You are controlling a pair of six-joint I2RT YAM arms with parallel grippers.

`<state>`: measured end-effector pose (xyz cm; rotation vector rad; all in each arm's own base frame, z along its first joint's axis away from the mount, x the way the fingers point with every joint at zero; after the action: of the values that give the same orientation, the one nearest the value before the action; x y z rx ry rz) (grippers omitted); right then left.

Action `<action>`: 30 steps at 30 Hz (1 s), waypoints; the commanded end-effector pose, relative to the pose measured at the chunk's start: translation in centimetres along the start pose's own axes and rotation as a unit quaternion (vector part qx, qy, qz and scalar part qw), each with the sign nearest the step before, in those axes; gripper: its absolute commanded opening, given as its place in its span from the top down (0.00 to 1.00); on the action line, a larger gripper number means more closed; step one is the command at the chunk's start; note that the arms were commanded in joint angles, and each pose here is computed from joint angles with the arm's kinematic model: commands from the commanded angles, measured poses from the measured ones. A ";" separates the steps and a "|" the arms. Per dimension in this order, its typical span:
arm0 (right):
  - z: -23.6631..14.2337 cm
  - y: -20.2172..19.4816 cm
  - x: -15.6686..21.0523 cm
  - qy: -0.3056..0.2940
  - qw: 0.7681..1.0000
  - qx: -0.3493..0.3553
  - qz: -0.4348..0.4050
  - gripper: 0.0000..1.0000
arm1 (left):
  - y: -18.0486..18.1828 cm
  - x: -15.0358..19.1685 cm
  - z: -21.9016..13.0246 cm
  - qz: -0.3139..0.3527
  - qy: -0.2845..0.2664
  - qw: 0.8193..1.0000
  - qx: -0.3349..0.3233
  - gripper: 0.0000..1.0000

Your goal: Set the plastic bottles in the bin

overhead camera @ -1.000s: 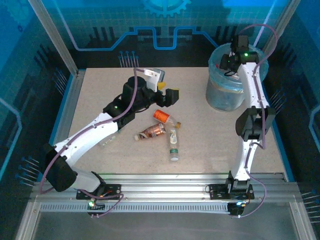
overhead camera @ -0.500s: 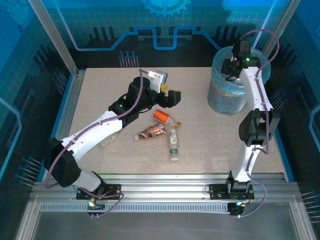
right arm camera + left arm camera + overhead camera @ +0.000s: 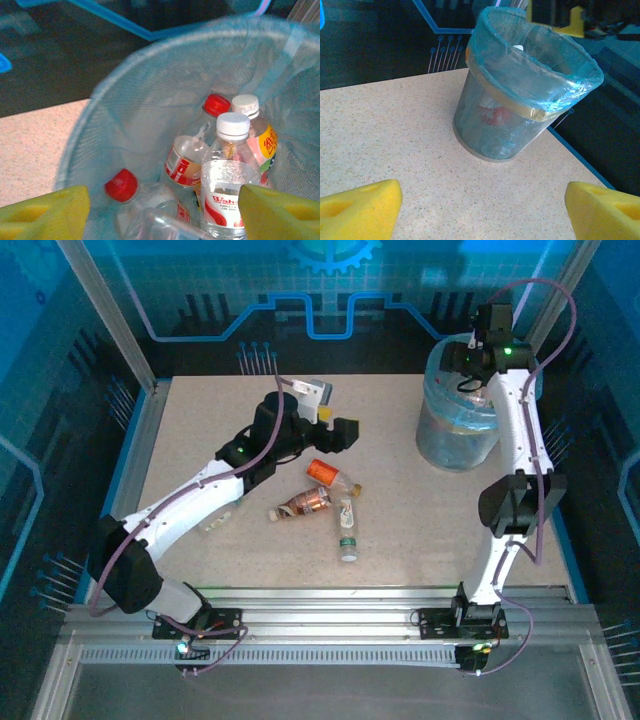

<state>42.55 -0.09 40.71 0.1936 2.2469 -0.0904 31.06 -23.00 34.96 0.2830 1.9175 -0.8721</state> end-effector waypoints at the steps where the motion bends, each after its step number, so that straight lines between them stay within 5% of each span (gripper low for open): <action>1: -4.7 1.0 -0.4 -0.046 0.999 0.007 -0.019 0.21 | -0.4 -1.3 -2.0 0.007 -0.030 1.000 0.000 0.14; 6: -9.9 4.4 1.2 -0.088 0.992 -0.033 -0.088 0.20 | 0.3 -0.8 -3.3 0.014 -0.034 0.999 -0.020 0.14; 14: -13.5 11.0 8.9 -0.130 0.945 -0.272 -0.122 0.20 | 2.2 1.3 -5.5 0.016 -0.036 0.997 -0.062 0.13; 18: -12.2 14.0 14.1 -0.070 0.933 -0.317 -0.153 0.20 | 3.4 3.0 -6.5 0.010 -0.024 0.996 -0.085 0.13; 30: -5.5 17.0 29.1 0.228 0.938 -0.229 -0.126 0.18 | 6.5 9.2 -9.3 -0.038 0.018 0.987 -0.158 0.10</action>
<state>23.91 20.22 23.93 -0.5010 2.5371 0.3675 24.25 -14.54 27.45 0.1146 2.0527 -0.6319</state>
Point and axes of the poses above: each hand's point on the last joint's axis, 136 mm out from that joint toward the fingers, its own z axis out along the fingers, its own y axis along the line the jaws close on, x = y × z, the point moved 10 cm from there along -z, back along the fingers, and after that the axes turned 5 degrees about -z, right-handed, at the moved point
